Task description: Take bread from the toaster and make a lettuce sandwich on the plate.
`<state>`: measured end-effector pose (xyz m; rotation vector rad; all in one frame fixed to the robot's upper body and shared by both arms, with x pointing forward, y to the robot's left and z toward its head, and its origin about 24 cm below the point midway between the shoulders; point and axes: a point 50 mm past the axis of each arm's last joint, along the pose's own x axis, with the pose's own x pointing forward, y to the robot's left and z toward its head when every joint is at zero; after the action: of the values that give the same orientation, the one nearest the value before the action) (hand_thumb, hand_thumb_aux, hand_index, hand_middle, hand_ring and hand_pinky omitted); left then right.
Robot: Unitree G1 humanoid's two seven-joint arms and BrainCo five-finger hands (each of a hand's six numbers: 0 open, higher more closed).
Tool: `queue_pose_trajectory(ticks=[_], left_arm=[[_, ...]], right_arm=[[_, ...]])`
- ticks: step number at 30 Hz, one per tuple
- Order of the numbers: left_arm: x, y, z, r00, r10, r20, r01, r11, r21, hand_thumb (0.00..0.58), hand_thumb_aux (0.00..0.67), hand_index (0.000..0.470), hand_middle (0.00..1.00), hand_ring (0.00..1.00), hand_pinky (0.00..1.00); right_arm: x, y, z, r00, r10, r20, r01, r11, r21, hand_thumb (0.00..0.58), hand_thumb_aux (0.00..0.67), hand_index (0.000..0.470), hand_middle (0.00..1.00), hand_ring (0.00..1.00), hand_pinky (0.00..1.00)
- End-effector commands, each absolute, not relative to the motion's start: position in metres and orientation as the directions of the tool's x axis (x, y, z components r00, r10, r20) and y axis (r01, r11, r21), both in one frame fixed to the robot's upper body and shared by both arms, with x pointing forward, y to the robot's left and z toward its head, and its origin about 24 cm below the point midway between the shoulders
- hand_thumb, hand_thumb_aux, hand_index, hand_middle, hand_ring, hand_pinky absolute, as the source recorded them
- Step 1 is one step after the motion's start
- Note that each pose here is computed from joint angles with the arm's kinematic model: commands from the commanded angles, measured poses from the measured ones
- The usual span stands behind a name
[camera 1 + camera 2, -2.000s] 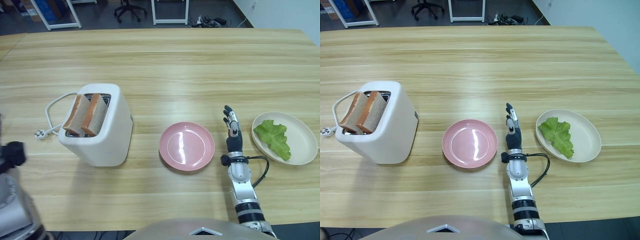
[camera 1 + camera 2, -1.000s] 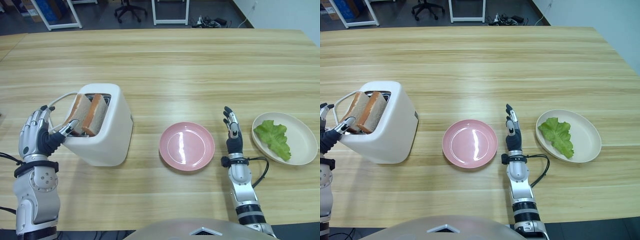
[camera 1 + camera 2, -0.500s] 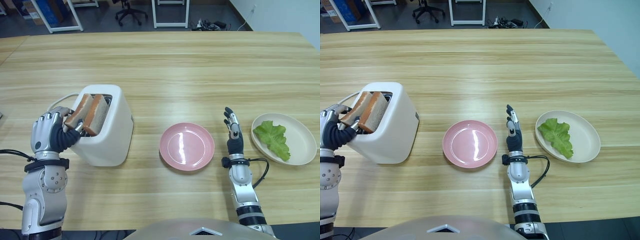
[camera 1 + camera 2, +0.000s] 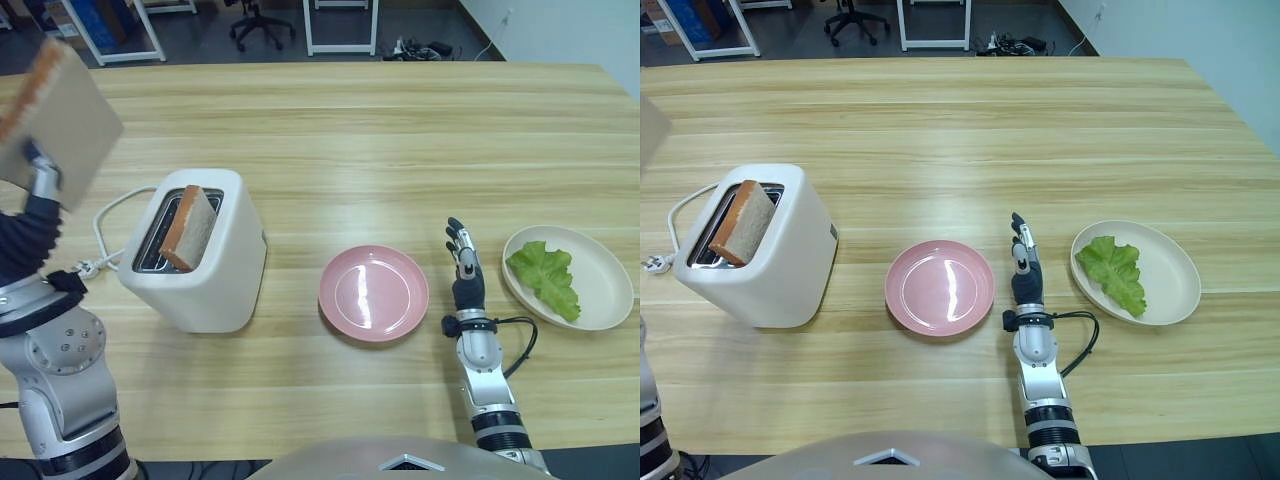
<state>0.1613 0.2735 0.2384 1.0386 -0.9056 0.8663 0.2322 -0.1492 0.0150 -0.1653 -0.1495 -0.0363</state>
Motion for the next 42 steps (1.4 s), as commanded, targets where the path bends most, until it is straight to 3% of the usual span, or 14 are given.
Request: queue_pose_trajectory(ticks=[1, 3, 6, 9, 13, 16, 20, 26, 31, 32, 33, 34, 37, 42], left_arm=[[0.154, 0.237, 0.263, 0.238, 0.055, 0.97, -0.829, 0.532, 0.173, 0.58, 0.67, 0.47, 1.0, 1.0, 1.0], [0.168, 0.215, 0.258, 0.335, 0.016, 0.942, -0.656, 0.722, 0.221, 0.58, 0.67, 0.47, 1.0, 1.0, 1.0], [0.196, 0.179, 0.23, 0.566, -0.088, 0.82, -0.245, 0.932, 0.269, 0.58, 0.67, 0.47, 1.0, 1.0, 1.0], [0.218, 0.141, 0.185, 0.735, -0.289, 0.614, 0.137, 0.949, 0.284, 0.58, 0.67, 0.47, 1.0, 1.0, 1.0], [0.238, 0.11, 0.113, 0.837, -0.49, 0.242, 0.42, 0.86, 0.291, 0.58, 0.67, 0.47, 1.0, 1.0, 1.0], [0.248, 0.106, 0.073, 0.856, -0.517, 0.005, 0.486, 0.808, 0.334, 0.58, 0.67, 0.47, 1.0, 1.0, 1.0], [0.255, 0.102, 0.049, 0.835, -0.535, -0.126, 0.538, 0.75, 0.383, 0.58, 0.67, 0.47, 1.0, 1.0, 1.0], [0.251, 0.103, 0.046, 0.785, -0.577, -0.225, 0.614, 0.674, 0.412, 0.58, 0.67, 0.47, 1.0, 1.0, 1.0], [0.25, 0.111, 0.05, 0.767, -0.58, -0.273, 0.628, 0.596, 0.5, 0.58, 0.67, 0.47, 1.0, 1.0, 1.0], [0.251, 0.113, 0.051, 0.787, -0.553, -0.274, 0.601, 0.586, 0.543, 0.0, 0.0, 0.0, 0.84, 0.84, 0.84], [0.254, 0.116, 0.053, 0.814, -0.52, -0.26, 0.559, 0.575, 0.598, 0.0, 0.0, 0.0, 0.5, 0.5, 0.5], [0.256, 0.118, 0.057, 0.841, -0.488, -0.233, 0.509, 0.571, 0.644, 0.0, 0.0, 0.0, 0.0, 0.0, 0.0], [0.258, 0.121, 0.075, 0.904, -0.418, -0.089, 0.318, 0.519, 0.793, 0.0, 0.0, 0.0, 0.0, 0.0, 0.0], [0.259, 0.135, 0.107, 0.926, -0.329, 0.185, -0.043, 0.395, 0.918, 0.0, 0.0, 0.0, 0.0, 0.0, 0.0]], right_arm=[[0.238, -0.148, 0.014, 0.989, -0.022, 0.143, 0.045, 0.986, -0.16, 0.0, 0.0, 0.0, 0.0, 0.0, 0.0], [0.241, -0.149, 0.015, 0.989, -0.025, 0.147, 0.049, 0.986, -0.16, 0.0, 0.0, 0.0, 0.0, 0.0, 0.0], [0.246, -0.157, 0.019, 0.985, -0.047, 0.165, 0.074, 0.983, -0.166, 0.0, 0.0, 0.0, 0.0, 0.0, 0.0], [0.247, -0.172, 0.024, 0.979, -0.087, 0.184, 0.12, 0.977, -0.176, 0.0, 0.0, 0.0, 0.0, 0.0, 0.0], [0.247, -0.198, 0.03, 0.967, -0.155, 0.204, 0.195, 0.963, -0.189, 0.0, 0.0, 0.0, 0.0, 0.0, 0.0], [0.245, -0.209, 0.032, 0.961, -0.183, 0.209, 0.224, 0.955, -0.195, 0.0, 0.0, 0.0, 0.0, 0.0, 0.0], [0.242, -0.21, 0.032, 0.961, -0.185, 0.206, 0.226, 0.954, -0.199, 0.0, 0.0, 0.0, 0.0, 0.0, 0.0], [0.24, -0.206, 0.031, 0.964, -0.176, 0.198, 0.215, 0.956, -0.2, 0.0, 0.0, 0.0, 0.0, 0.0, 0.0], [0.239, -0.205, 0.031, 0.964, -0.179, 0.194, 0.217, 0.956, -0.199, 0.0, 0.0, 0.0, 0.0, 0.0, 0.0], [0.239, -0.204, 0.031, 0.965, -0.175, 0.194, 0.214, 0.957, -0.198, 0.0, 0.0, 0.0, 0.0, 0.0, 0.0], [0.239, -0.203, 0.031, 0.966, -0.172, 0.194, 0.211, 0.957, -0.198, 0.0, 0.0, 0.0, 0.0, 0.0, 0.0], [0.239, -0.202, 0.031, 0.966, -0.17, 0.195, 0.208, 0.958, -0.198, 0.0, 0.0, 0.0, 0.0, 0.0, 0.0], [0.238, -0.203, 0.032, 0.966, -0.167, 0.196, 0.206, 0.958, -0.199, 0.0, 0.0, 0.0, 0.0, 0.0, 0.0], [0.239, -0.2, 0.035, 0.968, -0.144, 0.207, 0.189, 0.958, -0.214, 0.0, 0.0, 0.0, 0.0, 0.0, 0.0]])
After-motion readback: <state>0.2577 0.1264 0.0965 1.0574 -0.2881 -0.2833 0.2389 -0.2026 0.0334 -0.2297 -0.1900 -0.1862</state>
